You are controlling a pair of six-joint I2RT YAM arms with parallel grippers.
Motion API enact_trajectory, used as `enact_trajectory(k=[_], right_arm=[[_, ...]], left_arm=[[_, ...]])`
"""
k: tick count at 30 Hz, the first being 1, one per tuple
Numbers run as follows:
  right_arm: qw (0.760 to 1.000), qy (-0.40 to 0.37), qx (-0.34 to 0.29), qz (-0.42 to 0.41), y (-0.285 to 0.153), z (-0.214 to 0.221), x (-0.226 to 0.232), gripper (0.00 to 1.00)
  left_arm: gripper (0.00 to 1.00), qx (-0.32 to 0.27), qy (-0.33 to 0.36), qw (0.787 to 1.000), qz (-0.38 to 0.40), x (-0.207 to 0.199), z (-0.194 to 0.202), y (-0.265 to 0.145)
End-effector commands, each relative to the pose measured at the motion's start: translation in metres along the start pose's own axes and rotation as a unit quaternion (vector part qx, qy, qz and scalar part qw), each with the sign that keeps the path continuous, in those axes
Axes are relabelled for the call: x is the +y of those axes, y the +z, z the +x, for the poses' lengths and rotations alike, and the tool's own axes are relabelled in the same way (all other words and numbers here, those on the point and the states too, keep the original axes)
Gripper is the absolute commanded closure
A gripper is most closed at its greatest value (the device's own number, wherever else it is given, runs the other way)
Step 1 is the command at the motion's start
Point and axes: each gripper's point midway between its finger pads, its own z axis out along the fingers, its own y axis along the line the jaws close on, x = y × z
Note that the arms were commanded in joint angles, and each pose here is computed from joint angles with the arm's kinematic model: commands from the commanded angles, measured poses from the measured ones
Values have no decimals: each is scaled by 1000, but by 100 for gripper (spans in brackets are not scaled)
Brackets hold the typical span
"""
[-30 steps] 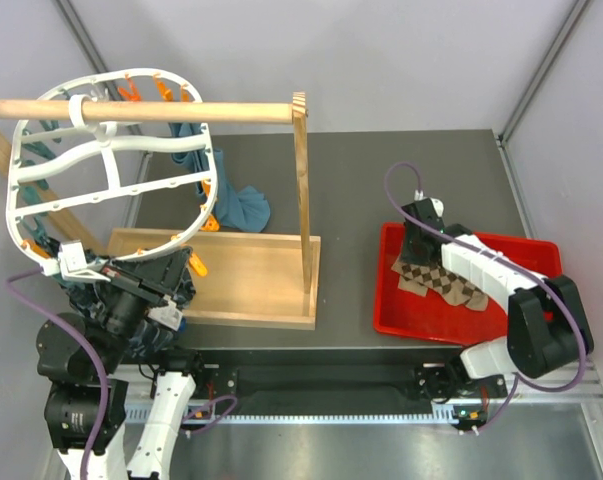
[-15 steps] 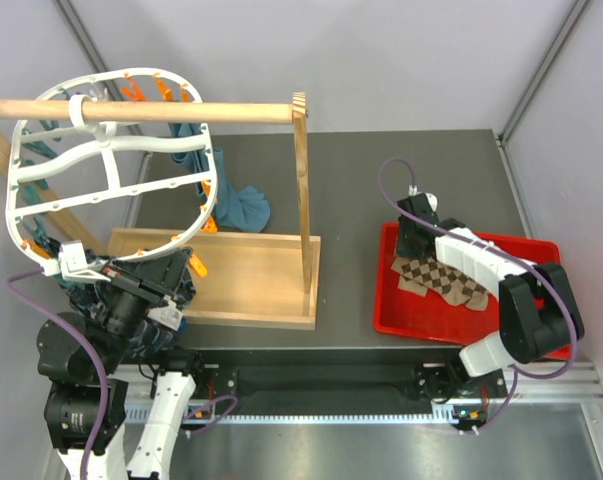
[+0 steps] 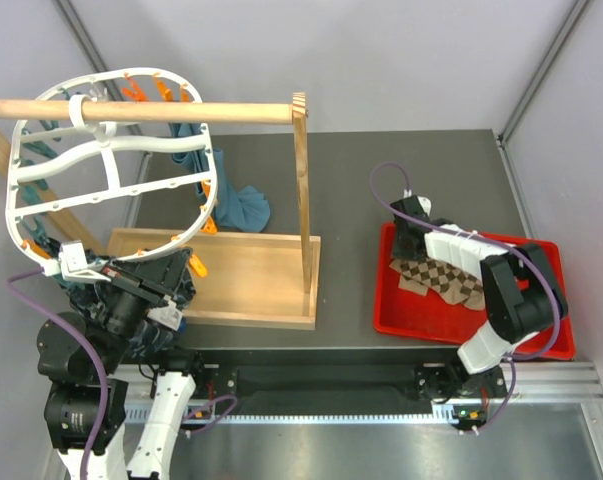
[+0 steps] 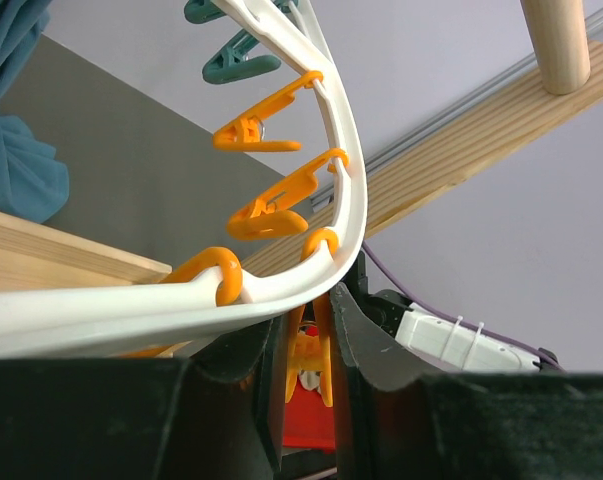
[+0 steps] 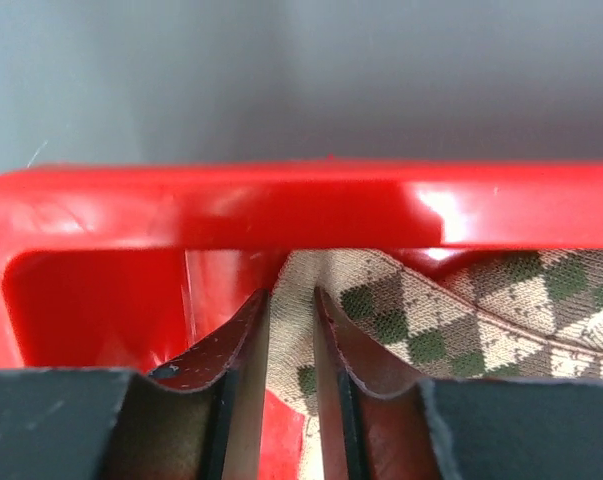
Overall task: Clip the socks to the hanger
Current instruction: Pick up the sock from the bin.
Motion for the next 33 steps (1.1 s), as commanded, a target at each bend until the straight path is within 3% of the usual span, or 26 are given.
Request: enact_trajectory(k=[1, 9, 18, 26, 33], right_arm=[[1000, 2, 3, 19, 13, 8, -4, 78], [999, 1, 2, 41, 17, 12, -13, 100], [998, 15, -54, -2, -48, -15, -13, 100], [987, 24, -110, -117, -136, -23, -2, 100], [955, -1, -163, -249, -215, -13, 13, 100]], left_arm=[[100, 46, -1, 999, 5, 1, 18, -4], [100, 48, -2, 999, 6, 1, 18, -4], [100, 45, -1, 999, 7, 1, 18, -5], [100, 45, -2, 999, 10, 0, 18, -5], [100, 44, -3, 999, 16, -4, 18, -8]])
